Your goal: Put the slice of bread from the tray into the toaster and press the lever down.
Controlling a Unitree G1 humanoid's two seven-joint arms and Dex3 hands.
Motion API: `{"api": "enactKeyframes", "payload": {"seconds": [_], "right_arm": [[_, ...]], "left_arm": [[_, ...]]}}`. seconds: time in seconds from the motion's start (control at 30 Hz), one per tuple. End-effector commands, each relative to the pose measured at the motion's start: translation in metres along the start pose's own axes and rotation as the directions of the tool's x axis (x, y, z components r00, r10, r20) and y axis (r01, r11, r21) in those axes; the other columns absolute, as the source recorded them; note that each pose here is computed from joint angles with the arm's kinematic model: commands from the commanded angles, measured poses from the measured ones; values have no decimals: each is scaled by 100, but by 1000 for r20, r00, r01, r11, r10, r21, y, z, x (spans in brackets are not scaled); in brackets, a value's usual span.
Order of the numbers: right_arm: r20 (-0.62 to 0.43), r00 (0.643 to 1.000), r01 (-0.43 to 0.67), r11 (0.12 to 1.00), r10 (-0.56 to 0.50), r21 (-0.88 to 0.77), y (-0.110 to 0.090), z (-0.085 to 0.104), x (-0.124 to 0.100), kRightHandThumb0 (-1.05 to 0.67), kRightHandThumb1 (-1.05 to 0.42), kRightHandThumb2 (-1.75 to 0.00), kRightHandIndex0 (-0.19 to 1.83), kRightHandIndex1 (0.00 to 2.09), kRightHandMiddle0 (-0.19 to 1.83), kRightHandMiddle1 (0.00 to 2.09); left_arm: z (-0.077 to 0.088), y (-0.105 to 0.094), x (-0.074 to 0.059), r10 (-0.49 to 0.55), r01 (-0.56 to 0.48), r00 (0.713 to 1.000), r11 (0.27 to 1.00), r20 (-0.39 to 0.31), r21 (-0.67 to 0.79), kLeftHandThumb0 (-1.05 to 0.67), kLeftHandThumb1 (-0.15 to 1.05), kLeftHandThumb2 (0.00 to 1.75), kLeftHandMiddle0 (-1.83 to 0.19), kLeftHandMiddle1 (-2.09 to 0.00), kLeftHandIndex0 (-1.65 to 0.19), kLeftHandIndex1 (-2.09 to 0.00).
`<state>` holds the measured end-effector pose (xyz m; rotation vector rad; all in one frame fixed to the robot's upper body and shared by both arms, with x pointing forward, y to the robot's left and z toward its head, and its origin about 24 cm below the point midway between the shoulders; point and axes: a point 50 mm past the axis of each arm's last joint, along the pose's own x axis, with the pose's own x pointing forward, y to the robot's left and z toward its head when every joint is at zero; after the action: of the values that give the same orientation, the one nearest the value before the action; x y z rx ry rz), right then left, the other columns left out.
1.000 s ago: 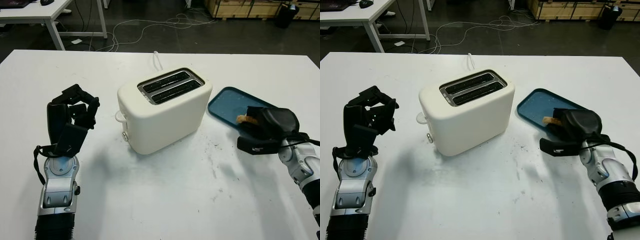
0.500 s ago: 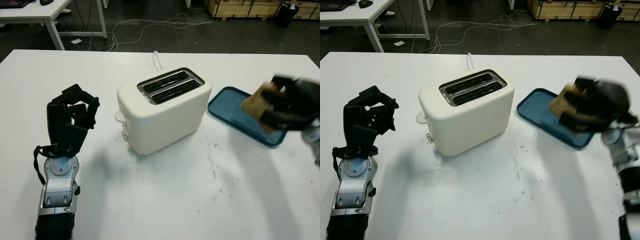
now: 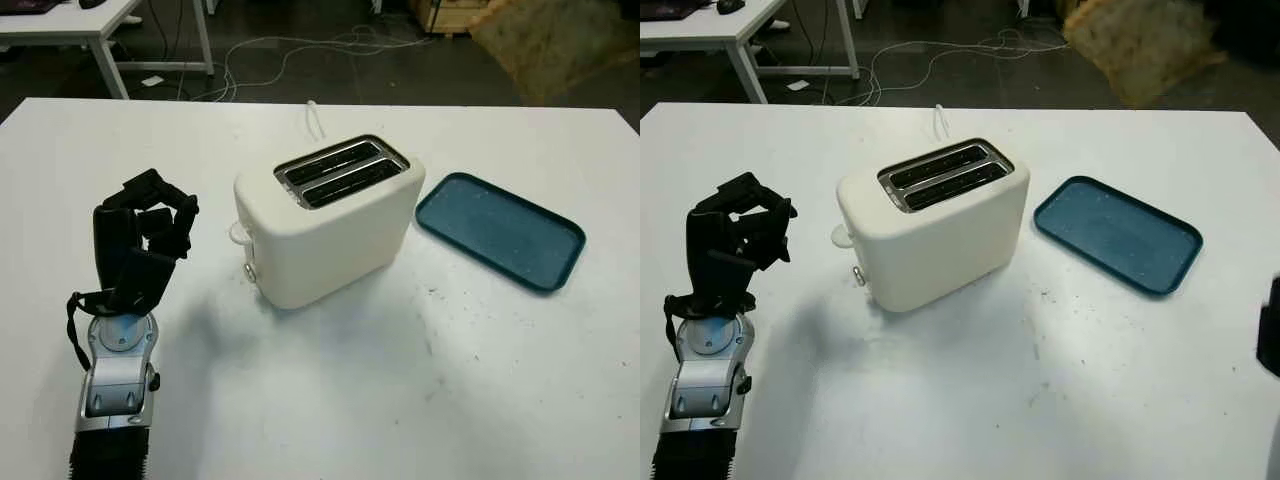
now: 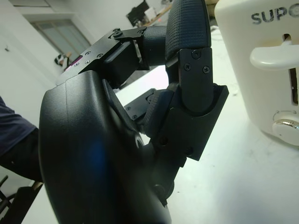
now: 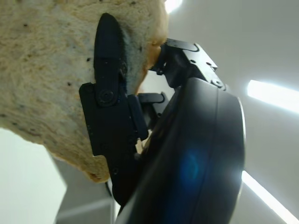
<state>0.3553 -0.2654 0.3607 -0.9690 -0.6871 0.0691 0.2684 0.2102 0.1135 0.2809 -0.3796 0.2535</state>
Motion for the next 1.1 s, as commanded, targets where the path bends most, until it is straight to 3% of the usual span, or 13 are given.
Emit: {"api": "enactKeyframes", "payload": {"seconds": [0.0,0.13,0.3,0.43,0.67,1.07], "right_arm": [[82,996,-36,995,29,88,1,15,12,-63,-92,-16,59,175,53,175],[178,976,-163,958,122,237,15,33,27,-52,-92,-12,67,175,56,174],[247,944,-283,919,216,276,44,50,41,-51,-92,-10,97,166,89,155],[269,904,-409,857,332,315,70,57,47,-41,-92,-17,103,173,86,172],[257,854,-513,813,452,275,105,56,47,-45,-92,-25,108,175,88,175],[225,806,-592,758,548,275,134,38,34,-54,-92,-34,102,175,80,175]], "left_arm": [[2,1,-1,-1,1,1000,1000,8,12,-82,84,51,-136,-154,-112,-156],[2,1,-1,-5,5,1000,1000,10,9,-82,84,52,-136,-154,-112,-157],[2,0,-1,-5,5,1000,1000,9,15,-82,84,53,-135,-154,-111,-157],[2,0,0,-4,4,1000,1000,15,17,-82,84,52,-135,-155,-111,-158],[3,0,1,-7,7,1000,1000,20,8,-82,84,51,-134,-156,-111,-158],[4,-2,2,-9,9,1000,1000,24,7,-83,84,50,-136,-154,-112,-158]]}}
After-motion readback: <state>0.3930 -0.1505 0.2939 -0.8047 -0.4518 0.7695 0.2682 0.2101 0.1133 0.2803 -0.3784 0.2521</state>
